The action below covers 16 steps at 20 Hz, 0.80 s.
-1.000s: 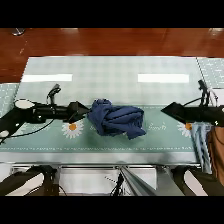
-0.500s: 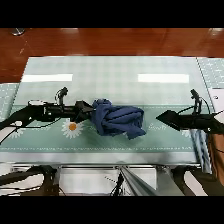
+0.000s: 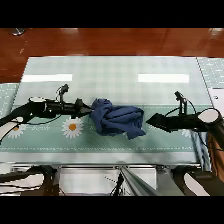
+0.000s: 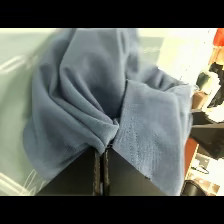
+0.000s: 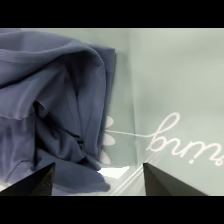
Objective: Fold the shirts.
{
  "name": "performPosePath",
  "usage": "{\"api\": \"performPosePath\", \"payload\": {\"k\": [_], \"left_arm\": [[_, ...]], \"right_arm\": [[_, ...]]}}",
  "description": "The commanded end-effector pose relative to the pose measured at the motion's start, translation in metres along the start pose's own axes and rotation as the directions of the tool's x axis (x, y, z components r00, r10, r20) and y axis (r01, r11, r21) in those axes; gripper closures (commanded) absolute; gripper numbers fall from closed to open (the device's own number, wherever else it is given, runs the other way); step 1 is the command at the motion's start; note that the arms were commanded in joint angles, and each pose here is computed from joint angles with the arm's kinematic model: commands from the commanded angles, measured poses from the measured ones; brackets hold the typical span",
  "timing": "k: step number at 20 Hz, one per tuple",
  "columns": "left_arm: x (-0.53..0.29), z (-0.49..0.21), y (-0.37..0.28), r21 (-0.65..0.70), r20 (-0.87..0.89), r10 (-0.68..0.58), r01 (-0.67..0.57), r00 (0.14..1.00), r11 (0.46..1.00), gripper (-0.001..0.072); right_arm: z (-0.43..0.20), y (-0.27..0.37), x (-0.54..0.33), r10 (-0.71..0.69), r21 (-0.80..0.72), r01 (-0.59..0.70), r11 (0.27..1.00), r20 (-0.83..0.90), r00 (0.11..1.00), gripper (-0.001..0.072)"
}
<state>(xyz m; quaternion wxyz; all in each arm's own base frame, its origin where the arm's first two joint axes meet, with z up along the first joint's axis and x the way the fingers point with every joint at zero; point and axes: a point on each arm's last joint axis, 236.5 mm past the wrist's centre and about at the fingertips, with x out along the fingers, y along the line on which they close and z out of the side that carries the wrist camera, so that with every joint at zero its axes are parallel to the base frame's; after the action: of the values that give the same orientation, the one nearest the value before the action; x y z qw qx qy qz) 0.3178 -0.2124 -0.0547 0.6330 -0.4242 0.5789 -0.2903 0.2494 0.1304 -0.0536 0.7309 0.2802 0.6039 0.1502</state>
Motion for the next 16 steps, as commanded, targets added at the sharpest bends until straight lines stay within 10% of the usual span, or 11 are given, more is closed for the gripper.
{"api": "performPosePath", "payload": {"k": [1, 14, 16], "left_arm": [[-0.006, 0.009, -0.013, 0.042, 0.001, -0.028, 0.028, 1.0, 0.999, 0.0689], [-0.007, 0.01, -0.015, 0.043, 0.003, -0.028, 0.028, 1.0, 0.999, 0.069], [-0.007, 0.01, -0.015, 0.044, 0.003, -0.029, 0.029, 1.0, 0.999, 0.0689]], "right_arm": [[-0.007, 0.002, 0.011, 0.012, 0.032, -0.01, 0.999, -0.043, 0.999, 0.0093], [0.022, 0.018, 0.074, 0.064, 0.075, -0.057, 0.996, -0.085, 0.994, 0.01], [0.024, 0.023, 0.081, 0.063, 0.051, -0.058, 0.997, -0.101, 0.993, 0.0337]]}}
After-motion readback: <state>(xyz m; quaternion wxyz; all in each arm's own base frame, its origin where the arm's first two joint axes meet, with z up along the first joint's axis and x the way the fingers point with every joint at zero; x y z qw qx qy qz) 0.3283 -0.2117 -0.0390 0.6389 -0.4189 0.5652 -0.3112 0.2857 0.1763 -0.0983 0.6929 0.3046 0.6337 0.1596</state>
